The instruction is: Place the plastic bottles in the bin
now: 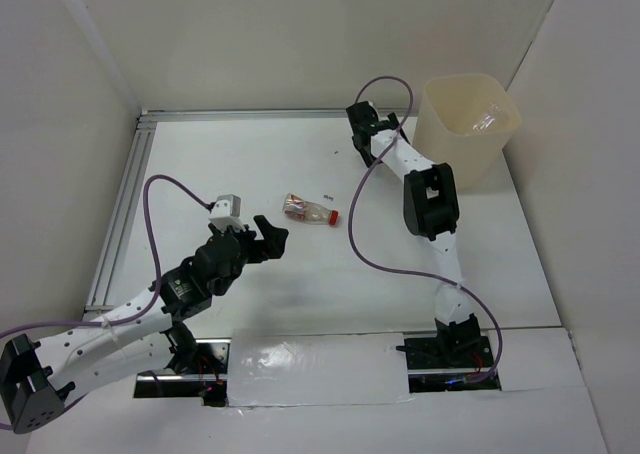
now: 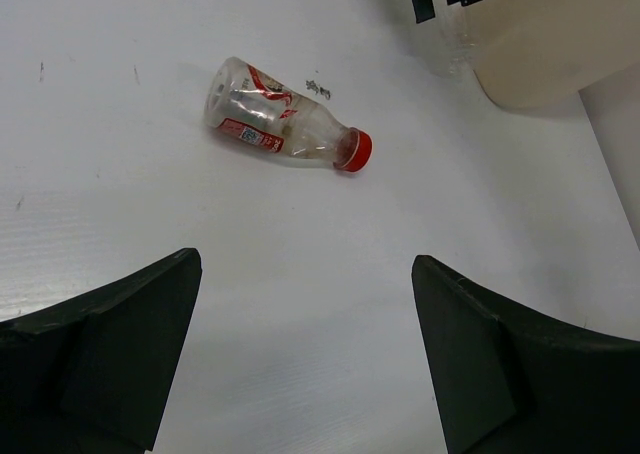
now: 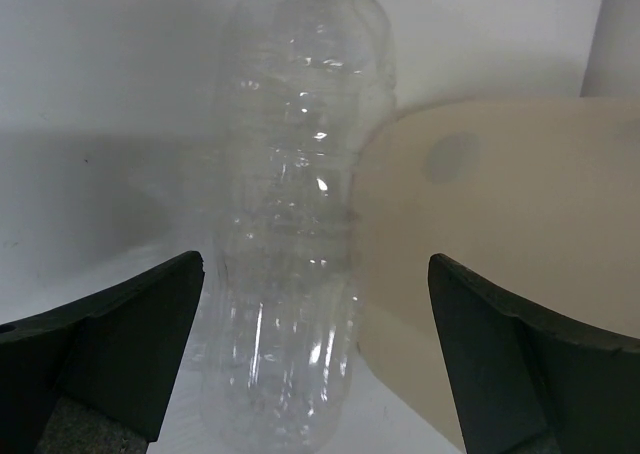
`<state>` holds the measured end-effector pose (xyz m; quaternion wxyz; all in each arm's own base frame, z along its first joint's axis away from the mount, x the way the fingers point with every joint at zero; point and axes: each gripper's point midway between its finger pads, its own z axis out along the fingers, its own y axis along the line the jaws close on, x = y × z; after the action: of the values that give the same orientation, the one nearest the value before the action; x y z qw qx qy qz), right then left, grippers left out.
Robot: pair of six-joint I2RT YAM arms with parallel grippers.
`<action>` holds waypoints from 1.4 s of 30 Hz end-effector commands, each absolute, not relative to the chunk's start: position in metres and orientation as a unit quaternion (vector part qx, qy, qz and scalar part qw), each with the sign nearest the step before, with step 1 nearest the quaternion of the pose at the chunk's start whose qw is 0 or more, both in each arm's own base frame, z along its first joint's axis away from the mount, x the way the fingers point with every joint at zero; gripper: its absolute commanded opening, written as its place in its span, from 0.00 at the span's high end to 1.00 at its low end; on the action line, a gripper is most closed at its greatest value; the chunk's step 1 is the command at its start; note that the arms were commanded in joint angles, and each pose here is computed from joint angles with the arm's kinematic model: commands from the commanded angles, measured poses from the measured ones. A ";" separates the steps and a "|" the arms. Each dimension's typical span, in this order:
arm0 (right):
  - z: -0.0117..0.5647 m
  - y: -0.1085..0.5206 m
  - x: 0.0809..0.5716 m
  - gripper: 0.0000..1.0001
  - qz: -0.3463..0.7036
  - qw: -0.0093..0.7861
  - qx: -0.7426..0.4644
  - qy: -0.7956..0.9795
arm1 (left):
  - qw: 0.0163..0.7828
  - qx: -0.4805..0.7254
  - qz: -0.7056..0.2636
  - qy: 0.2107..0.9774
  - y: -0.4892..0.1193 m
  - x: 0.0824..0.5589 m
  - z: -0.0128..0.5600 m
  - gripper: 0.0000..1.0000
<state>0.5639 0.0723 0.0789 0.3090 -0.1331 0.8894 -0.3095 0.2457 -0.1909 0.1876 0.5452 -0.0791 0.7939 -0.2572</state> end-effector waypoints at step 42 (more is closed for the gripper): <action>0.388 0.217 0.474 1.00 0.245 0.575 -0.430 0.652 | 0.566 -0.061 -0.279 0.774 -0.208 0.255 0.216 0.02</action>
<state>0.4878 0.2283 0.2572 0.4394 -0.4168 0.7671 0.2114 0.2475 -0.1975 0.1808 0.5367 -0.0618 0.8037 -0.2495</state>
